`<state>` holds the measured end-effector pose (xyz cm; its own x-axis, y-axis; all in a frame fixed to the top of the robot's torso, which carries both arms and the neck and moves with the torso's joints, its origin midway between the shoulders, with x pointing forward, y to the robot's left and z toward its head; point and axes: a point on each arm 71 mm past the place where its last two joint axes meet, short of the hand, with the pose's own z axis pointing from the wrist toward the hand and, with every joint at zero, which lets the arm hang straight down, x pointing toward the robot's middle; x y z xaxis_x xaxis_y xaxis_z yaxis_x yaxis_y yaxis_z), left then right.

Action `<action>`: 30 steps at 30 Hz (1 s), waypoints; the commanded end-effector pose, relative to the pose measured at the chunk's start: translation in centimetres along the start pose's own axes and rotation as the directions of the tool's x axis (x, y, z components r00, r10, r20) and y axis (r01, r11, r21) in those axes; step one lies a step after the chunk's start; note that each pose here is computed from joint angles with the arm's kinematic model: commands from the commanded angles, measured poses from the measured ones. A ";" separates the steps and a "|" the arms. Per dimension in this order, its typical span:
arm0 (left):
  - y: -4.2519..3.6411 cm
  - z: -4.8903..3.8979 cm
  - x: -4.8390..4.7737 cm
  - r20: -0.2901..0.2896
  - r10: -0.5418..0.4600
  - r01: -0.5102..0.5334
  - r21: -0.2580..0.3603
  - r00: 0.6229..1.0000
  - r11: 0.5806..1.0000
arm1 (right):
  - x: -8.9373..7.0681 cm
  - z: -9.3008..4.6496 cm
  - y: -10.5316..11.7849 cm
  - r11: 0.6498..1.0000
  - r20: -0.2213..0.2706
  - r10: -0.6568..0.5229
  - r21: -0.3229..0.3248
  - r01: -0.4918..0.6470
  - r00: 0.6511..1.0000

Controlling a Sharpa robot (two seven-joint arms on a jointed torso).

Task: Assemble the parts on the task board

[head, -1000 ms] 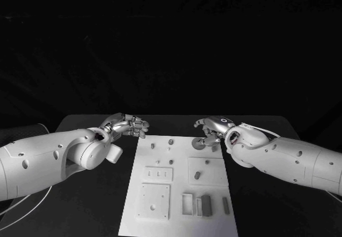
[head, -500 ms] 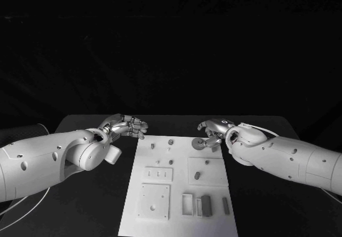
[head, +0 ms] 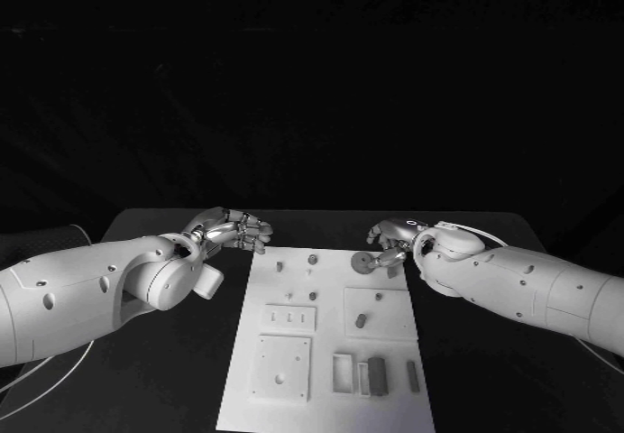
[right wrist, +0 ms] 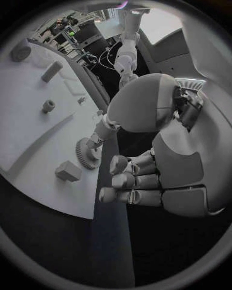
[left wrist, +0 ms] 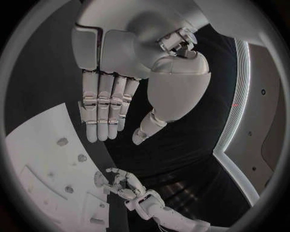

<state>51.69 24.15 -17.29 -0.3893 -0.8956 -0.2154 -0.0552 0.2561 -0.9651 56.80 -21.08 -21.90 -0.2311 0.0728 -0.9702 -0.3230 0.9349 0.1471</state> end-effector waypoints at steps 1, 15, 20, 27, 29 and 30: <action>-0.13 0.07 0.22 -0.016 0.000 0.000 0.008 1.000 1.000 | 0.3 0.2 0.1 1.000 -0.043 0.013 -0.018 -0.014 0.999; -0.14 0.12 0.15 -0.009 0.002 -0.002 0.007 1.000 1.000 | 0.6 0.7 1.2 0.999 -0.075 0.025 -0.046 -0.029 0.997; -0.14 0.13 0.15 -0.009 0.002 -0.002 0.007 1.000 1.000 | 0.7 0.8 1.1 0.999 -0.081 0.024 -0.040 -0.028 0.996; -0.14 0.16 0.20 -0.010 0.002 -0.002 0.005 1.000 1.000 | 0.9 1.0 0.8 0.999 -0.092 0.022 -0.035 -0.025 0.996; -0.14 0.18 0.23 -0.011 0.002 -0.002 0.004 1.000 1.000 | 0.9 1.0 0.8 0.999 -0.095 0.021 -0.037 -0.025 0.995; -0.14 0.19 0.25 -0.012 0.002 -0.002 0.003 1.000 1.000 | 0.9 1.0 0.8 0.999 -0.097 0.021 -0.037 -0.025 0.995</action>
<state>51.80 24.10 -17.30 -0.3882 -0.8956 -0.2173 -0.0566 0.2585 -0.9644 57.33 -20.12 -22.65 -0.2993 0.0712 -0.9515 -0.3351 0.9258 0.1747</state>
